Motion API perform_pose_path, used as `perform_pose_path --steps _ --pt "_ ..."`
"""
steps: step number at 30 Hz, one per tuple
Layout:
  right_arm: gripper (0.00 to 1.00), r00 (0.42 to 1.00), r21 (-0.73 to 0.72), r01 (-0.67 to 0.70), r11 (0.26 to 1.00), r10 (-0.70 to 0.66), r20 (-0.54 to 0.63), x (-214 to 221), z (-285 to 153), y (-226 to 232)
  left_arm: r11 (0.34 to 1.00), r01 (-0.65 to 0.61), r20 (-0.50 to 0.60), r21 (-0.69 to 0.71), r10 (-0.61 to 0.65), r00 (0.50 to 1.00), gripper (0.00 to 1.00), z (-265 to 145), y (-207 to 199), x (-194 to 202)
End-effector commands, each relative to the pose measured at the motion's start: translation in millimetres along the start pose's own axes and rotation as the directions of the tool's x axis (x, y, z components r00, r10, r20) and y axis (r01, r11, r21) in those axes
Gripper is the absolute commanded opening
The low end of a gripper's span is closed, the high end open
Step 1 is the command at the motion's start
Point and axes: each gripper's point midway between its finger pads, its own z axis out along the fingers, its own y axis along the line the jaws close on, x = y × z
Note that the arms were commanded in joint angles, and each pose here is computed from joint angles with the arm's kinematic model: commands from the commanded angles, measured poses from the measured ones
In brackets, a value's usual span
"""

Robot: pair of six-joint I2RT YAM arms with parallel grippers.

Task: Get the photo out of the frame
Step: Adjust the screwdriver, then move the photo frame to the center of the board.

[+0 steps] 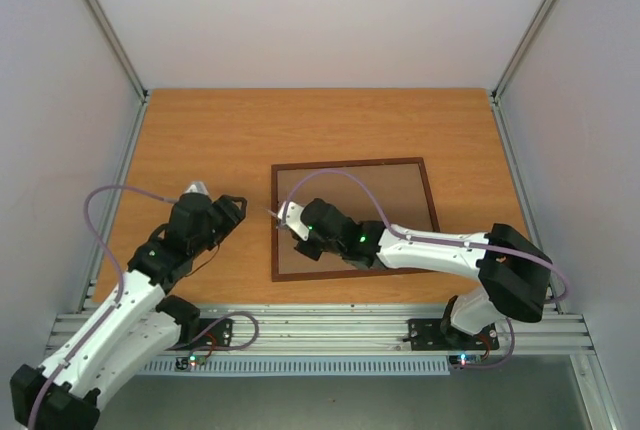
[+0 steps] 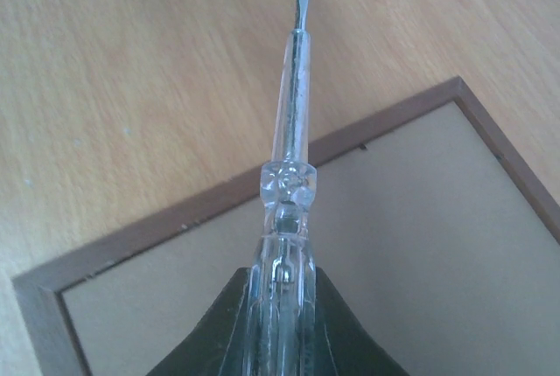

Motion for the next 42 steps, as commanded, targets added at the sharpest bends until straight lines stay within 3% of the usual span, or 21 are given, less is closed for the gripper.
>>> perform_pose_path --steps 1,6,10,19,29,42 --pt "0.01 0.997 0.020 0.076 0.997 -0.075 -0.024 15 -6 -14 0.995 -0.098 -0.075 0.037 0.100 0.992 0.63 8 -16 -2" --pt "0.01 0.996 0.010 0.047 0.999 -0.046 -0.070 35 -14 -29 0.983 -0.185 -0.210 -0.003 0.181 0.961 0.71 41 -14 9" --pt "0.01 0.994 0.068 0.022 0.997 -0.015 -0.108 51 -21 -45 0.951 -0.302 -0.336 -0.072 0.262 0.905 0.75 76 -1 19" --pt "0.01 0.993 0.225 -0.025 0.974 0.051 -0.110 71 -27 -69 0.871 -0.454 -0.514 -0.189 0.307 0.801 0.76 128 32 40" --pt "0.01 0.995 0.270 -0.030 0.963 0.053 -0.080 75 -32 -74 0.813 -0.540 -0.575 -0.217 0.341 0.744 0.77 137 45 50" --pt "0.01 0.997 0.326 -0.041 0.945 0.059 -0.045 73 -36 -83 0.815 -0.535 -0.602 -0.221 0.317 0.733 0.74 143 51 59"
